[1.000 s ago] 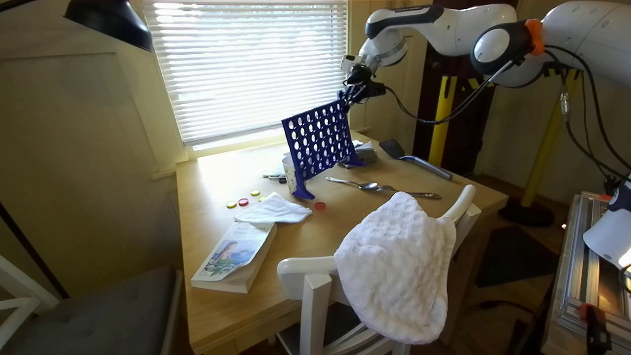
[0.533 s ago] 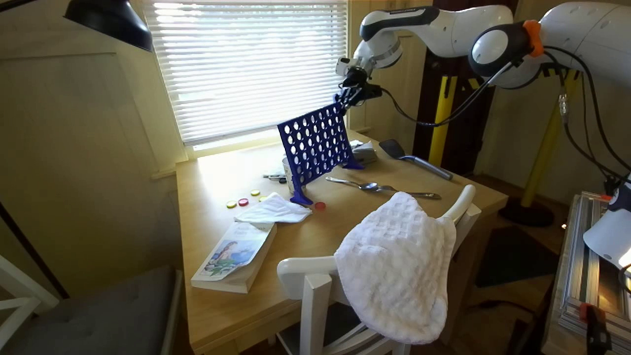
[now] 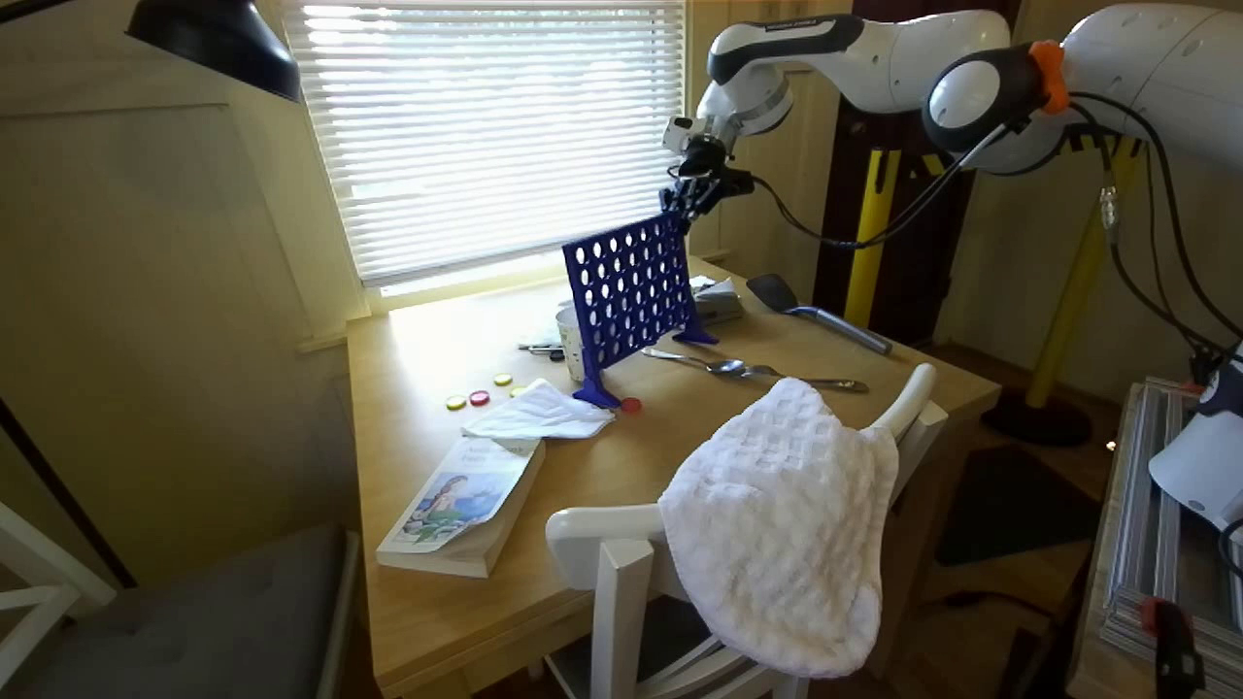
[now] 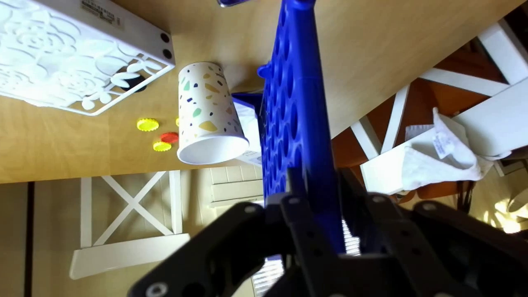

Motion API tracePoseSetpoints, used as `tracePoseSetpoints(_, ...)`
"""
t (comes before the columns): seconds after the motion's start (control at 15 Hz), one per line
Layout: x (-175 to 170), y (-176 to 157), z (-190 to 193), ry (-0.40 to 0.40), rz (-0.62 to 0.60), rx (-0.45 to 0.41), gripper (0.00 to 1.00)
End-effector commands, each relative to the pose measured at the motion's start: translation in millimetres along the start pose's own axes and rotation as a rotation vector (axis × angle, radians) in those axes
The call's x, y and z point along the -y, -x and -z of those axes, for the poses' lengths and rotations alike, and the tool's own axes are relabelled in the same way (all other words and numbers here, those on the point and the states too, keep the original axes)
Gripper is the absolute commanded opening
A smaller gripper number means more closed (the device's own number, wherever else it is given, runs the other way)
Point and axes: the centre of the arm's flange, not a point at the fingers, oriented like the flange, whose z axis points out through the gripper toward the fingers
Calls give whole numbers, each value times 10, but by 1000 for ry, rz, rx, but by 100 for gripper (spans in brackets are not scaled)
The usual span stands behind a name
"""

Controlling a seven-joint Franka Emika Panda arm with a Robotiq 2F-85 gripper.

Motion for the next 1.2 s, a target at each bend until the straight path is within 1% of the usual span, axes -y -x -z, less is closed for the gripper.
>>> tracePoseSetpoints(0.0,652,28,-239,-27,35,50,58)
tracePoseSetpoints(0.13,688,23,-215,-38,31,61,73)
tracePoseSetpoints(0.27,758,-49,-164,-57,24,79,87)
tracePoseSetpoints(0.4,830,-162,-72,-86,40,158,100)
tracePoseSetpoints(0.6,960,-313,83,-124,68,294,100)
tracePoseSetpoints(0.73,1051,-456,194,-134,81,382,100)
tracePoseSetpoints(0.87,1132,-644,309,-131,123,464,100)
tracePoseSetpoints(1.0,1200,-857,410,-110,174,499,100)
tracePoseSetpoints(1.13,1272,-1089,517,-52,220,507,100)
